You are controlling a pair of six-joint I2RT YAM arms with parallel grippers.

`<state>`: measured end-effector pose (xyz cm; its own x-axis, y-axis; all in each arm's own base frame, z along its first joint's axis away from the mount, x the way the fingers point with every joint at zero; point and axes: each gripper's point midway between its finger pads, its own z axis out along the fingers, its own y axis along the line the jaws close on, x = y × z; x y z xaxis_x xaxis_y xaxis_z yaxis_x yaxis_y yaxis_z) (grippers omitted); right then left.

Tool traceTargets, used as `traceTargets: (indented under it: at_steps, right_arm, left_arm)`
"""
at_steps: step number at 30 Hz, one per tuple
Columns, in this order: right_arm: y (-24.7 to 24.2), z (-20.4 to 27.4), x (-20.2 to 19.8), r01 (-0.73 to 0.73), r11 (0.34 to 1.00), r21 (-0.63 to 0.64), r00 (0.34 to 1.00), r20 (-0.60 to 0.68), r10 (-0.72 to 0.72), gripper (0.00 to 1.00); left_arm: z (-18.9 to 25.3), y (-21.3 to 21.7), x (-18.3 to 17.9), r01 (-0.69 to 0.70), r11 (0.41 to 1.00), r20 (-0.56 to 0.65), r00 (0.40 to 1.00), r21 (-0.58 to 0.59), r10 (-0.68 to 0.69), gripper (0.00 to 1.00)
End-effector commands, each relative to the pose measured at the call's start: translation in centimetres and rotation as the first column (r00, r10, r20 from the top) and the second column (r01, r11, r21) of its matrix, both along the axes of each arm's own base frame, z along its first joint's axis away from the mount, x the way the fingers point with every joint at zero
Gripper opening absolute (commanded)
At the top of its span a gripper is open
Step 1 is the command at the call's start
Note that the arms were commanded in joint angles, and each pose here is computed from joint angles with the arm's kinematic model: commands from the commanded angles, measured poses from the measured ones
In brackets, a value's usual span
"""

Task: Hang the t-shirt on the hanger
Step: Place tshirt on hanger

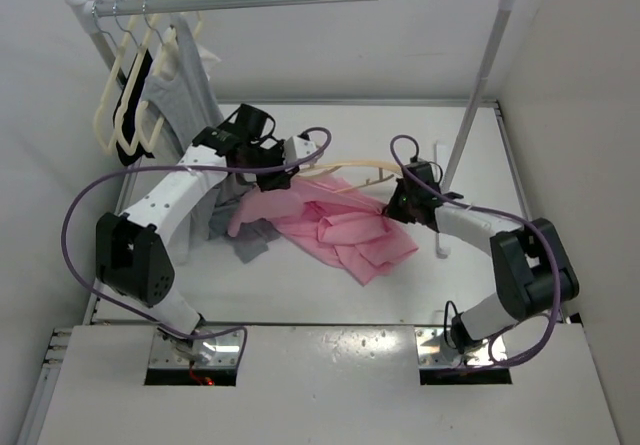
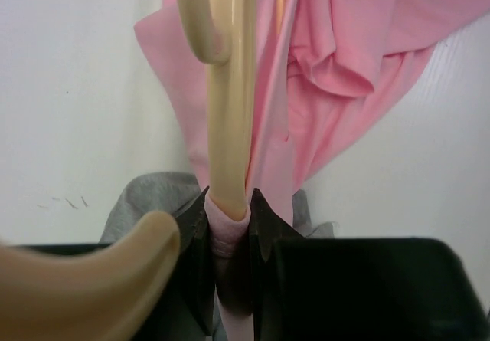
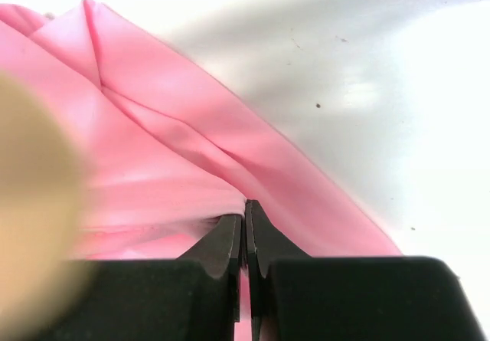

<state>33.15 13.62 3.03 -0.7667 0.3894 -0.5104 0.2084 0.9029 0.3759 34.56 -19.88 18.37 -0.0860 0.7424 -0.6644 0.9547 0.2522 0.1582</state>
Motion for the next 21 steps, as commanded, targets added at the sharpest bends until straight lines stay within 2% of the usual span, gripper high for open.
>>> traceTargets:
  at_steps: [1, 2, 4, 6, 14, 21]
  right_arm:
    - [-4.2, -0.9, -0.7, 0.076, 0.995, -0.065, 0.994, -0.071, -0.08, 0.0]
    - [-4.6, -0.5, -0.2, 0.079, 0.995, -0.068, 0.995, -0.058, -0.083, 0.0]
    - [-4.9, 0.1, 0.2, 0.073, 0.996, -0.05, 0.996, -0.05, -0.076, 0.0]
    - [-4.9, 0.8, 0.4, 0.066, 0.997, -0.037, 0.997, -0.043, -0.068, 0.0]
    - [-7.0, 1.9, -0.2, 0.104, 0.994, -0.025, 0.994, -0.019, -0.105, 0.0]
    - [-8.2, 1.5, -1.6, 0.075, 0.997, -0.037, 0.996, -0.043, -0.076, 0.0]
  left_arm:
    - [0.9, 3.6, -0.8, 0.038, 0.997, 0.071, 0.997, 0.07, -0.043, 0.0]
    - [-0.7, 4.1, -1.4, 0.043, 0.994, 0.044, 0.998, 0.1, -0.047, 0.0]
    - [-1.3, 4.9, -1.1, 0.015, 0.99, 0.066, 0.998, 0.137, -0.025, 0.0]
    - [-1.9, 5.6, -0.8, -0.003, 0.99, 0.065, 0.998, 0.138, -0.006, 0.0]
    - [-2.4, 7.0, 0.0, -0.013, 0.981, 0.101, 0.995, 0.191, -0.006, 0.0]
    - [-1.7, 9.1, 2.5, -0.141, 0.965, 0.173, 0.98, 0.222, 0.104, 0.0]
